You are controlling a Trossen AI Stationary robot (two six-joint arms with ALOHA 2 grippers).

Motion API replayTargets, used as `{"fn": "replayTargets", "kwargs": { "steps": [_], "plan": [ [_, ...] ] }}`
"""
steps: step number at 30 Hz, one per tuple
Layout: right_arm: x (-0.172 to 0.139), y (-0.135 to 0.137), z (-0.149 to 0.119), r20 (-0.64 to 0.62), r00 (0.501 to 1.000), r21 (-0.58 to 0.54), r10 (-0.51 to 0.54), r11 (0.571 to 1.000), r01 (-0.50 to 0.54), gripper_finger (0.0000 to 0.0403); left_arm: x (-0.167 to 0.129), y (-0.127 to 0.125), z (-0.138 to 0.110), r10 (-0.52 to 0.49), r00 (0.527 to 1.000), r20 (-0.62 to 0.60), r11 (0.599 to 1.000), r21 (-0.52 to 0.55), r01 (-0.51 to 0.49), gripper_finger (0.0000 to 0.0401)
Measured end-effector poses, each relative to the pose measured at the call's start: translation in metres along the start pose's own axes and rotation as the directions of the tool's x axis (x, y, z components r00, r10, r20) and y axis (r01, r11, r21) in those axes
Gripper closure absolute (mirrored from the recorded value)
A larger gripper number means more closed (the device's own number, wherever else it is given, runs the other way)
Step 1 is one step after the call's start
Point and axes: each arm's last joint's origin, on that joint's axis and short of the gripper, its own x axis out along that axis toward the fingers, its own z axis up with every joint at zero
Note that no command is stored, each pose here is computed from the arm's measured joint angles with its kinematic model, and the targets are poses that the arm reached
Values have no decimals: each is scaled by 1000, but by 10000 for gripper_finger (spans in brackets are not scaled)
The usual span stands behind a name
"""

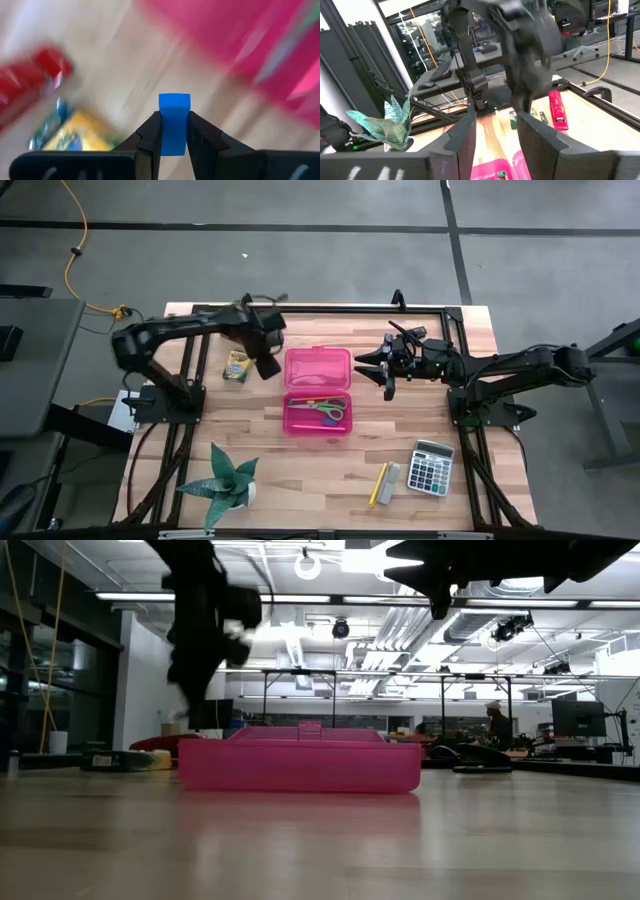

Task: Pack school essentials
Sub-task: Put the blue eraser into the pink supply box

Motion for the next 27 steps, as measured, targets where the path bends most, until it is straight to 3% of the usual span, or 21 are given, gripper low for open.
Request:
{"fn": "replayTargets", "kwargs": {
  "steps": [3, 5, 8, 11, 14, 17, 21, 24, 27],
  "plan": [
    [0, 0, -1, -9, 1000, 0, -2, 1000, 2, 268, -41, -6, -4, -49, 974, 220, 999, 0, 50, 337],
    [0, 0, -1, -6, 1000, 0, -1, 1000, 2, 268, -66, -10, -9, -106, 911, 399, 994, 20, 107, 338],
    [0, 0, -1, -7, 1000, 0, -2, 1000, 2, 268, -99, -17, -23, -196, 755, 626, 980, 87, 182, 338],
    [0, 0, -1, -6, 1000, 0, -2, 1000, 2, 268, -118, -29, -41, -285, 558, 779, 957, 194, 217, 338],
    [0, 0, -1, -6, 1000, 0, -1, 1000, 1, 268, -119, -39, -60, -375, 383, 844, 924, 308, 226, 336],
    [0, 0, -1, -6, 1000, 0, -1, 1000, 1, 268, -106, -48, -76, -451, 254, 856, 887, 398, 235, 335],
    [0, 0, -1, -5, 1000, 0, -1, 1000, 1, 268, -82, -55, -86, -511, 140, 848, 843, 464, 271, 334],
    [0, 0, -1, -5, 1000, -10, -1, 1000, 1, 268, -71, -56, -89, -509, 93, 856, 833, 462, 306, 334],
    [0, 0, -1, -5, 1000, -15, -1, 1000, 1, 268, -69, -57, -89, -503, 86, 860, 832, 455, 317, 334]
  ]
}}
